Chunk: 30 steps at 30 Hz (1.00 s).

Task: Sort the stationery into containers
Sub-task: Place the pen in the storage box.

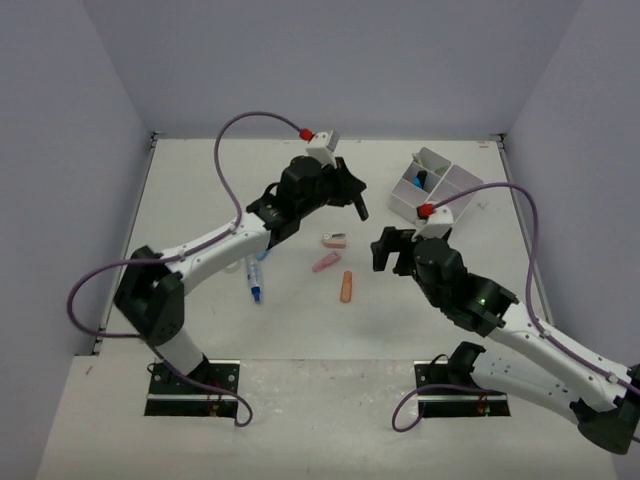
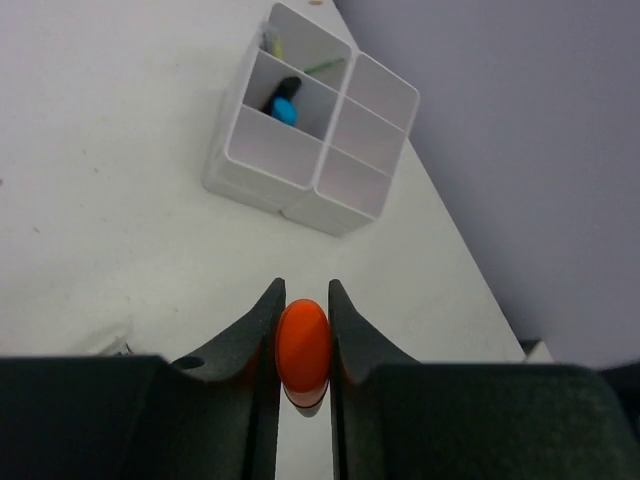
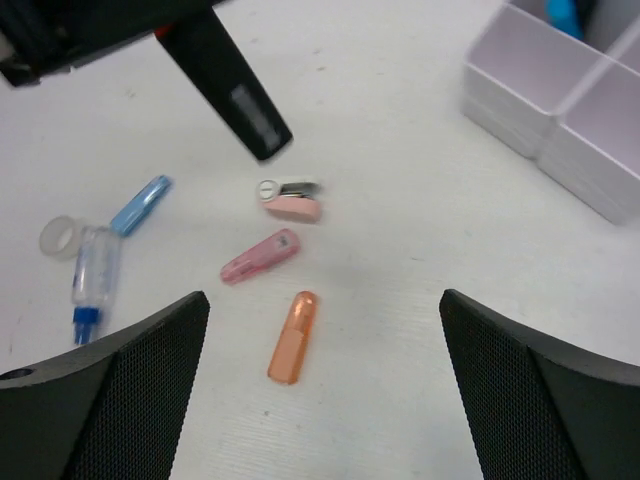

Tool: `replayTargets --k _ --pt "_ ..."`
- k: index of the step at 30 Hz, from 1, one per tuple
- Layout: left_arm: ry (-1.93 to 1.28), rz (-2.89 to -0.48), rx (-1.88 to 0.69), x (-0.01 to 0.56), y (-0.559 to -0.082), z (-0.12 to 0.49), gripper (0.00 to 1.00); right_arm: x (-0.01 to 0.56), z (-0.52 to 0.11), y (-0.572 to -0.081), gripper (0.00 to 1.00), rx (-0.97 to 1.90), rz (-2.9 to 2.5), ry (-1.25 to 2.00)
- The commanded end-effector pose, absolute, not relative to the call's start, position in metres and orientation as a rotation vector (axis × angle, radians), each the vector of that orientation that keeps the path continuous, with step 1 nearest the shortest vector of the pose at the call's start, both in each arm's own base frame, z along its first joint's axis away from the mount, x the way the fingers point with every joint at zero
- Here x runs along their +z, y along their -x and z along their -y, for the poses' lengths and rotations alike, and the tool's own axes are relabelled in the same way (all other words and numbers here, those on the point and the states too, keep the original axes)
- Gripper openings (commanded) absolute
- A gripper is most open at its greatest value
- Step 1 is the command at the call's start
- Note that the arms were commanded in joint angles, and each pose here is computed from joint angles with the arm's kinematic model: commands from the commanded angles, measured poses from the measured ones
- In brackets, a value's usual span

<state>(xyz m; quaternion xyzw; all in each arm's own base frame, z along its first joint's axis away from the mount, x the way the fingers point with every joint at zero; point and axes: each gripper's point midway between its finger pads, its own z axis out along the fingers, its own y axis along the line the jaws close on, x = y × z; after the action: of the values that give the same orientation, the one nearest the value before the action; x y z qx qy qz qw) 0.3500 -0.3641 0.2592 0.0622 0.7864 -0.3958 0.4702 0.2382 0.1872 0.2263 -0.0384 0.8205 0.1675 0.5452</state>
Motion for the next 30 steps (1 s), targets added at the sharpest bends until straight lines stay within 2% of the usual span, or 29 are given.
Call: replayTargets --k 1,4,7,9,10,17,30 --pt "-0.104 -1.712 -0.819 0.289 -0.444 0.402 0.00 0.238 -0.111 -0.222 0.99 0.330 -1.916 -0.299" --pt "-0.111 -1.733 -0.779 0.249 -0.490 0.438 0.00 0.258 -0.095 -0.214 0.99 0.376 -1.852 -0.298" --pt "-0.098 -1.610 -0.815 0.282 -0.521 0.464 0.00 0.272 -0.080 -0.205 0.99 0.384 -1.805 -0.304" --pt "-0.100 -1.602 -0.810 0.264 -0.535 0.476 0.00 0.275 -0.079 -0.200 0.99 0.401 -1.804 -0.286" --pt "-0.093 -1.557 -0.825 0.277 -0.539 0.479 0.00 0.272 -0.078 -0.199 0.99 0.393 -1.820 -0.279" --pt "-0.102 -1.444 -0.871 0.270 -0.550 0.496 0.00 0.267 -0.086 -0.196 0.99 0.407 -1.862 -0.226" --pt "-0.084 -1.469 -0.900 0.207 -0.561 0.517 0.00 0.286 -0.082 -0.184 0.99 0.470 -1.825 -0.209"
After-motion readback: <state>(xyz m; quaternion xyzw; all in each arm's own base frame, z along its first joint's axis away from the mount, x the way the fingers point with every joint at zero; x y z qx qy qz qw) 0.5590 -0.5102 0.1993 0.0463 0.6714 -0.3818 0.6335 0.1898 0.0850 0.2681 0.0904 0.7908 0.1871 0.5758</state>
